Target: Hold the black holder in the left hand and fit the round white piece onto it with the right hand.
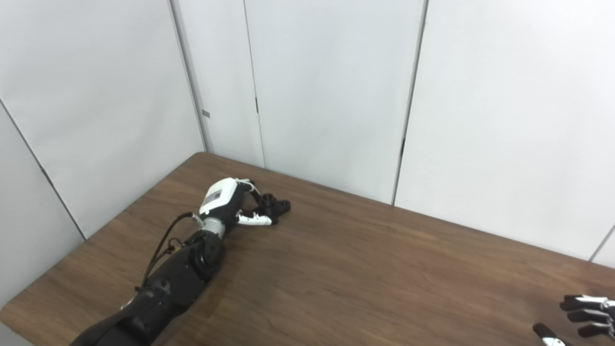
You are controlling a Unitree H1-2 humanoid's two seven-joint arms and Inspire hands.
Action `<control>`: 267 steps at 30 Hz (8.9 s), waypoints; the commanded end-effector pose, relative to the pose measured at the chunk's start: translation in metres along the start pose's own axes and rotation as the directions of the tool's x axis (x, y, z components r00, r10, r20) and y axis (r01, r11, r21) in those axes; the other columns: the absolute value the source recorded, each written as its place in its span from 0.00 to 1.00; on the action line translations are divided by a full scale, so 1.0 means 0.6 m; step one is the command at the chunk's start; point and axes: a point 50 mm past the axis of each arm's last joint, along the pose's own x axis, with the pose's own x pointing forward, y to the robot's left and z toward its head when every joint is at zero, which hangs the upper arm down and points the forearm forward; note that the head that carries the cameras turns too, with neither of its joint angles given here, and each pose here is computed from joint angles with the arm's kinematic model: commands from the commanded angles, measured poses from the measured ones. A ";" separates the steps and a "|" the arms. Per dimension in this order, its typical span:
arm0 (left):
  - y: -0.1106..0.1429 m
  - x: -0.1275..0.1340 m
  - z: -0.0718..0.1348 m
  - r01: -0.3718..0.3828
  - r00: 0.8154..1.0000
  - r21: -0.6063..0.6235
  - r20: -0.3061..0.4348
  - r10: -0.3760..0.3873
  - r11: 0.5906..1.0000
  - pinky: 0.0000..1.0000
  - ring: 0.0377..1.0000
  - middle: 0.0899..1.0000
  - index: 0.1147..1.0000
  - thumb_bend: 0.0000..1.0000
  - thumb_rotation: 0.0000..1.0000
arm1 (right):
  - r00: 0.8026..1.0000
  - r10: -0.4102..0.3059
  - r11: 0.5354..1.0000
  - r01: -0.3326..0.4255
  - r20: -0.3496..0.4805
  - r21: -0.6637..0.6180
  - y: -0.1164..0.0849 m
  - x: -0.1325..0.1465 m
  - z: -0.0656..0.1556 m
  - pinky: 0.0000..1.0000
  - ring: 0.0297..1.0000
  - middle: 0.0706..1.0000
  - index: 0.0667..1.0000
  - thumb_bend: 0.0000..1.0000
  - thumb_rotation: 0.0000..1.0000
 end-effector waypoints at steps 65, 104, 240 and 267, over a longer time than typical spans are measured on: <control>-0.182 -0.191 0.259 0.521 0.546 0.084 0.732 -0.407 0.849 0.71 0.90 0.84 0.42 0.52 0.07 | 0.991 -0.074 0.997 0.070 0.115 0.039 -0.005 0.052 0.068 0.47 0.56 0.61 0.46 0.51 0.14; -0.229 -0.177 0.204 0.386 0.559 0.428 0.597 -0.576 0.817 0.70 0.87 0.80 0.41 0.52 0.07 | 0.984 0.078 0.924 -0.012 0.158 -0.381 -0.165 0.146 0.150 0.54 0.67 0.72 0.66 0.67 0.16; -0.233 -0.201 0.207 0.421 0.562 0.387 0.599 -0.571 0.820 0.70 0.87 0.80 0.41 0.52 0.07 | 0.821 0.566 0.551 -0.445 -0.076 -0.706 -0.055 0.250 0.212 0.74 0.77 0.70 0.44 0.52 0.14; -0.244 -0.210 0.263 0.406 0.572 0.392 0.596 -0.564 0.826 0.70 0.86 0.80 0.41 0.52 0.07 | 0.674 0.734 0.515 -0.466 0.089 -0.719 0.072 0.258 0.322 0.72 0.79 0.70 0.44 0.52 0.14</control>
